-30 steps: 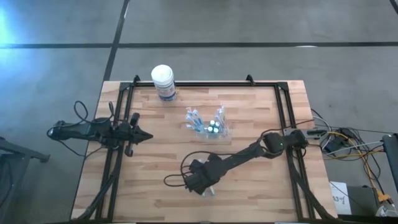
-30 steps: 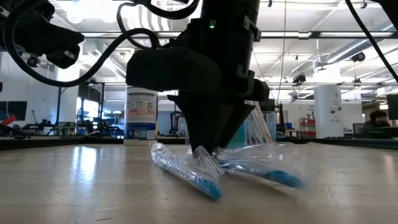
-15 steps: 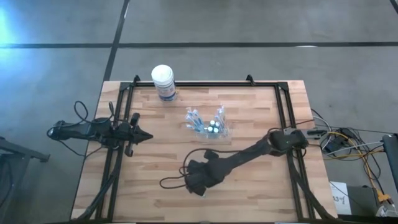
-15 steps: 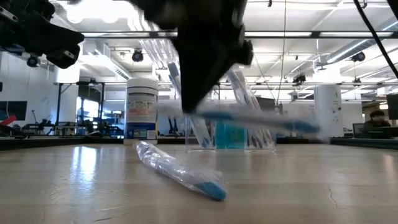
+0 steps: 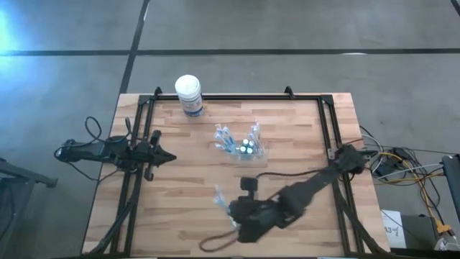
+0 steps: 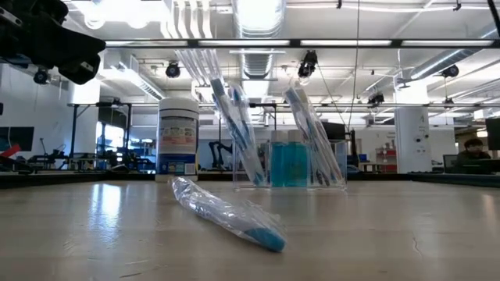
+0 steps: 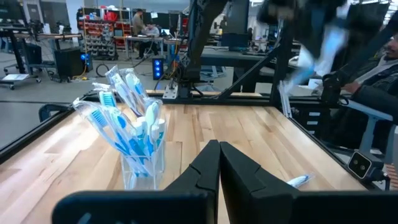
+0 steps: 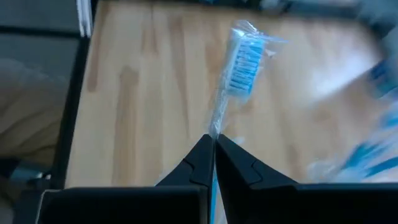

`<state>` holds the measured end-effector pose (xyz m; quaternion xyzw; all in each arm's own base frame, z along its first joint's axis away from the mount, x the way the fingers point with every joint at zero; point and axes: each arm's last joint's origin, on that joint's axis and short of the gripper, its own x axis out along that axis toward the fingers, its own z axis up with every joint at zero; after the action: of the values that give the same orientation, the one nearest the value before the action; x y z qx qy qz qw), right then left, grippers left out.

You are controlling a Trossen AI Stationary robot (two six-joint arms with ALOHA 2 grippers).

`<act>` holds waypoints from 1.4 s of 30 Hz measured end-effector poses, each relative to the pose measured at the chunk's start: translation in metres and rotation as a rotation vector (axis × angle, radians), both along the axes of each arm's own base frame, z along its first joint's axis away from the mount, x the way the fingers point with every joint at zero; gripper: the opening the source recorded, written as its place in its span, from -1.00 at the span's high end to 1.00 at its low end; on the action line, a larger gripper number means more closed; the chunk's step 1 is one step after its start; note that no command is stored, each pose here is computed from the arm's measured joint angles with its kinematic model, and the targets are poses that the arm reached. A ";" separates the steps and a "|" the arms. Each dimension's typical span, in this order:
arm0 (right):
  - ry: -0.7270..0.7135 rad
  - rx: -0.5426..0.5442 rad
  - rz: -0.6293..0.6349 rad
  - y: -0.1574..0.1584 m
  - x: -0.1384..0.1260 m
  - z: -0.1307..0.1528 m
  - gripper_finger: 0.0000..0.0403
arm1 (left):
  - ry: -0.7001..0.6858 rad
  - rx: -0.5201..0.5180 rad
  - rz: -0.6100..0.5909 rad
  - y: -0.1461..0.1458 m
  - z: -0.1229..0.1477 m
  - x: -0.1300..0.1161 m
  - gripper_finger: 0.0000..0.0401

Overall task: Pick & Place toothbrushing station
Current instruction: Put the blue toothbrush into the transparent organizer

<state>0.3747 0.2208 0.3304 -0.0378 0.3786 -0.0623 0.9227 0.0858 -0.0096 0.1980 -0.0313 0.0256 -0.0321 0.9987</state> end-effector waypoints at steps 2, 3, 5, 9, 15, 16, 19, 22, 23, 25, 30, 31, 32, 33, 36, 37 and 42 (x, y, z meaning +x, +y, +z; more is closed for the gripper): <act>-0.059 -0.075 0.025 0.003 -0.017 0.018 0.94 | -0.002 0.012 0.000 0.000 0.000 0.000 0.93; -0.085 -0.111 0.036 0.003 -0.025 0.025 0.94 | -0.002 0.015 0.000 0.000 0.000 0.000 0.93; -0.135 -0.141 0.068 -0.001 -0.039 0.040 0.94 | -0.004 0.026 -0.001 0.000 0.000 0.000 0.93; -0.259 -0.164 0.139 -0.018 -0.068 0.059 0.94 | -0.007 0.032 -0.001 0.000 0.001 0.000 0.93; -0.511 -0.056 0.346 -0.058 -0.104 0.048 0.94 | -0.019 0.042 0.001 0.000 0.002 0.000 0.93; -0.538 -0.030 0.357 -0.066 -0.110 0.040 0.94 | -0.024 0.041 0.002 0.000 0.002 0.000 0.93; -0.619 0.012 0.346 -0.090 -0.132 0.019 0.94 | -0.036 0.039 0.003 0.000 0.003 0.000 0.93; -0.687 0.060 0.324 -0.109 -0.158 0.001 0.94 | -0.036 0.039 0.004 0.000 0.003 0.000 0.93; -0.709 0.075 0.320 -0.114 -0.167 -0.004 0.94 | -0.036 0.039 0.005 0.000 0.003 0.000 0.93; -0.763 0.117 0.305 -0.123 -0.183 -0.014 0.94 | -0.036 0.039 0.007 0.000 0.003 0.000 0.93; -0.830 0.199 0.269 -0.140 -0.213 -0.041 0.94 | -0.036 0.040 0.009 0.000 0.003 0.000 0.93; -0.847 0.211 0.266 -0.143 -0.217 -0.045 0.94 | -0.037 0.040 0.009 0.000 0.003 0.000 0.93; -0.860 0.221 0.266 -0.145 -0.221 -0.049 0.94 | -0.036 0.037 0.009 0.000 0.003 0.000 0.93; -0.868 0.225 0.264 -0.147 -0.225 -0.054 0.94 | -0.036 0.035 0.009 0.000 0.003 0.000 0.93; -0.882 0.210 0.266 -0.152 -0.233 -0.066 0.94 | -0.031 0.033 0.009 0.000 0.002 0.000 0.93; -0.889 0.201 0.269 -0.153 -0.236 -0.070 0.94 | -0.029 0.032 0.009 0.000 0.002 0.000 0.93; -0.918 0.199 0.281 -0.159 -0.247 -0.088 0.94 | -0.026 0.032 0.008 0.000 0.002 0.001 0.93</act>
<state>0.1274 0.0613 0.2424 0.0313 -0.0721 0.0892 0.9929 0.0863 -0.0094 0.1995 -0.0150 0.0129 -0.0280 0.9994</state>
